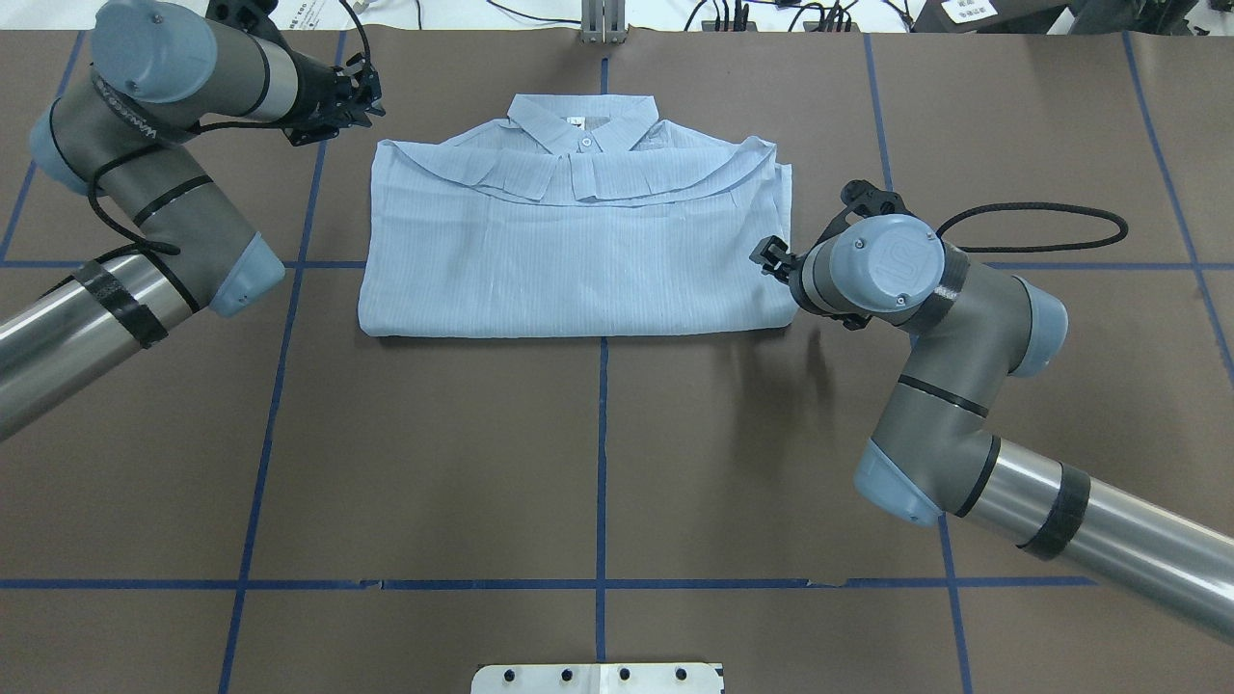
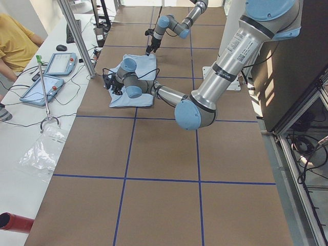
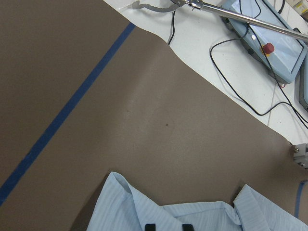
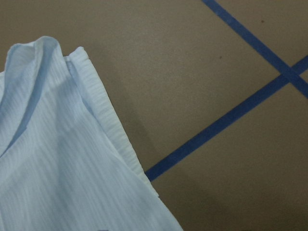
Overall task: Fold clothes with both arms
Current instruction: 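Move the right gripper to the folded edge nearest it, then grasp the shirt edge and drag it toward the robot with the right gripper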
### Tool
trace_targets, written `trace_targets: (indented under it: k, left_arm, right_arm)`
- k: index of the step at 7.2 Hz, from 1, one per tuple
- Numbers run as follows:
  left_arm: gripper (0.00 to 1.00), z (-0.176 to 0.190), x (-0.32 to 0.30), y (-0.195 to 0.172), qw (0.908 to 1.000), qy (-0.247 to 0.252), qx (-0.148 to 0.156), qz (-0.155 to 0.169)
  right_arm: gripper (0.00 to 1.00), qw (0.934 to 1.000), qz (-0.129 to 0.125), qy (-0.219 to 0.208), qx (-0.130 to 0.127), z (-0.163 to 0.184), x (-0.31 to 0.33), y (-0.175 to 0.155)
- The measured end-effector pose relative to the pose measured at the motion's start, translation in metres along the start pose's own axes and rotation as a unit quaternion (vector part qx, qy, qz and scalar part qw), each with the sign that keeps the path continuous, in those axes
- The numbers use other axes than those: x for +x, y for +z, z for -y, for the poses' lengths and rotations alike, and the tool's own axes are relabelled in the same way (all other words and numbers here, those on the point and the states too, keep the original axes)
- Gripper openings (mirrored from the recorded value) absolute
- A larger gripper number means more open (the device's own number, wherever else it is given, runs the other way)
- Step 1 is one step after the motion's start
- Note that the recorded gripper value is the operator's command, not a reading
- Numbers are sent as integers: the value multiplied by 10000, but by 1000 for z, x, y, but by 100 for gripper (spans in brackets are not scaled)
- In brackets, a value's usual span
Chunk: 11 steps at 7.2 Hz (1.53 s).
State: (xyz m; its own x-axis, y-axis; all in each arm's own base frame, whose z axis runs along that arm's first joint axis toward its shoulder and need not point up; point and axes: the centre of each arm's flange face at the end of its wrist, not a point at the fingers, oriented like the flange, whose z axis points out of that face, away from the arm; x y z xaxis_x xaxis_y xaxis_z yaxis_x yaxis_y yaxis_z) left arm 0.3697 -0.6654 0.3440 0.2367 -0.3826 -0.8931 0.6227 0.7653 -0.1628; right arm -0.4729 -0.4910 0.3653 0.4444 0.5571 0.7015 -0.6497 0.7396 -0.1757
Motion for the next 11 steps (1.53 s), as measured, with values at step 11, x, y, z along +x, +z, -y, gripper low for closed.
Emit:
trace_targets:
  k: [11]
  left_arm:
    - [27,8,-11,-32,9998,-38,114,-173]
  right_arm:
    - [0,9932,235,-306,-1097,-116,91,-138]
